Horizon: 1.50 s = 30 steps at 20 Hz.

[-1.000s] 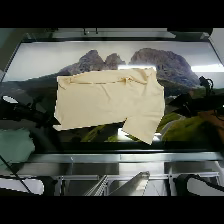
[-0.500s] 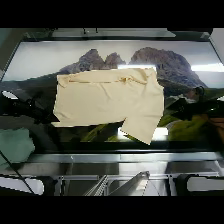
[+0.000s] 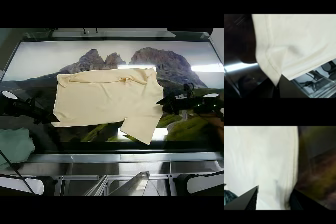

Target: Fold the shirts.

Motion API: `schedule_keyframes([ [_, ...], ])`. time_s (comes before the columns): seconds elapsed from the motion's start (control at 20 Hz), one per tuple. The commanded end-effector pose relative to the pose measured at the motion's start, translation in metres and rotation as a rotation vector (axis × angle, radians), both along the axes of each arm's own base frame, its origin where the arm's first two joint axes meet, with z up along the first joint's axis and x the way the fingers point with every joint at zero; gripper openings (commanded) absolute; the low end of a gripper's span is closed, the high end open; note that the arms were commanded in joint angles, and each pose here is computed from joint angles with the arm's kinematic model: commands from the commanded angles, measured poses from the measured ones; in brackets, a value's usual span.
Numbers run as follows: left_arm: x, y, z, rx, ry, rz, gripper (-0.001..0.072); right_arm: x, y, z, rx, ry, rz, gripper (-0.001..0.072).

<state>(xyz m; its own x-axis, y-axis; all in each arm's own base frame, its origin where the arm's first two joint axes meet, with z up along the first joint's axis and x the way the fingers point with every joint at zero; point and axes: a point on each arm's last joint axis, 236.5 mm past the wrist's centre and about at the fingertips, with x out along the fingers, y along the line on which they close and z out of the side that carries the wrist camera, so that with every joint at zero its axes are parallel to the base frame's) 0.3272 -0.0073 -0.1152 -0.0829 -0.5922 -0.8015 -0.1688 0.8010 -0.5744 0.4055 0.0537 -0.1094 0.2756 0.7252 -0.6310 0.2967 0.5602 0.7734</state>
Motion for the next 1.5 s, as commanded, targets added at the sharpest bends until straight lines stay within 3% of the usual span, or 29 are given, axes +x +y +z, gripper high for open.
schedule_keyframes([
  [0.0,-0.001,-0.001,0.002,-0.008,0.001,-0.005,0.0016,0.006,0.009,0.011,0.023,-0.023,0.045,0.0482],
  [0.15,-0.001,-0.001,0.002,-0.008,0.000,-0.005,0.0016,-0.001,0.011,0.020,0.062,-0.019,0.082,0.0480],
  [0.25,-0.001,-0.001,0.002,-0.008,0.000,-0.004,0.0016,-0.006,0.019,0.023,0.074,-0.037,0.130,0.0243],
  [0.35,-0.002,-0.002,0.003,-0.014,0.004,-0.007,0.0016,-0.011,0.027,0.028,0.098,-0.035,0.162,0.0221],
  [0.4,-0.004,-0.004,0.006,-0.024,0.014,-0.017,0.0016,-0.014,0.029,0.033,0.112,-0.048,0.192,0.0029],
  [0.6,0.005,-0.009,0.070,-0.073,-0.065,-0.106,0.0015,-0.006,0.027,0.097,0.169,-0.160,0.243,0.0017],
  [0.75,0.041,-0.037,0.202,-0.208,-0.433,-0.119,0.0015,0.011,0.017,0.205,0.143,-0.418,0.239,0.0017],
  [0.9,0.030,-0.074,0.396,-0.411,-0.965,-0.147,0.0016,0.005,0.005,0.367,-0.020,-0.849,0.160,0.0017],
  [1.05,-0.054,-0.103,0.552,-0.528,-1.464,-0.264,0.0016,-0.054,0.003,0.520,-0.288,-1.269,0.037,0.0017],
  [1.2,-0.139,-0.127,0.634,-0.466,-1.810,-0.347,0.0017,-0.138,0.016,0.627,-0.540,-1.605,-0.118,0.0018],
  [1.35,-0.147,-0.124,0.646,-0.235,-1.880,-0.258,0.0017,-0.183,0.023,0.659,-0.759,-1.741,-0.193,0.0018],
  [1.45,-0.135,-0.106,0.639,-0.248,-1.843,-0.165,0.0017,-0.181,0.020,0.652,-0.794,-1.718,-0.181,0.0017],
])
